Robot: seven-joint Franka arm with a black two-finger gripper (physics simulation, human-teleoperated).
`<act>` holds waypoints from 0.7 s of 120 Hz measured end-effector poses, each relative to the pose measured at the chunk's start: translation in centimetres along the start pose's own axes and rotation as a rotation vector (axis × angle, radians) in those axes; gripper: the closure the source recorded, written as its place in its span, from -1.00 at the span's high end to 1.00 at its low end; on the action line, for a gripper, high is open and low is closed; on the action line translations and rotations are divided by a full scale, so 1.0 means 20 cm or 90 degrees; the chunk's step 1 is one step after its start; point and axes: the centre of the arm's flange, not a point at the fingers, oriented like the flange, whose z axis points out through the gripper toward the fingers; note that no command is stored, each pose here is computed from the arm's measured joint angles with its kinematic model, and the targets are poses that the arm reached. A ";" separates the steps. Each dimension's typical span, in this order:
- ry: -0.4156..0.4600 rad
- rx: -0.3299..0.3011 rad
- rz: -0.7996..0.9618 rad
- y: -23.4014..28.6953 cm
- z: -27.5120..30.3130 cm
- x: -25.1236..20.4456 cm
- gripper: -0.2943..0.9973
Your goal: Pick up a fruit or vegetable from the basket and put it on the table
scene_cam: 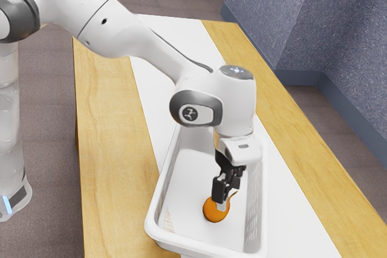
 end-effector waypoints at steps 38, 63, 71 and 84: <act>-0.010 0.000 -0.013 -0.05 0.03 -0.04 0.54; -0.017 -0.006 -0.010 -0.04 0.05 -0.04 0.54; -0.023 -0.011 -0.005 -0.01 0.07 -0.04 0.54; -0.044 -0.023 -0.005 0.01 0.13 -0.07 0.54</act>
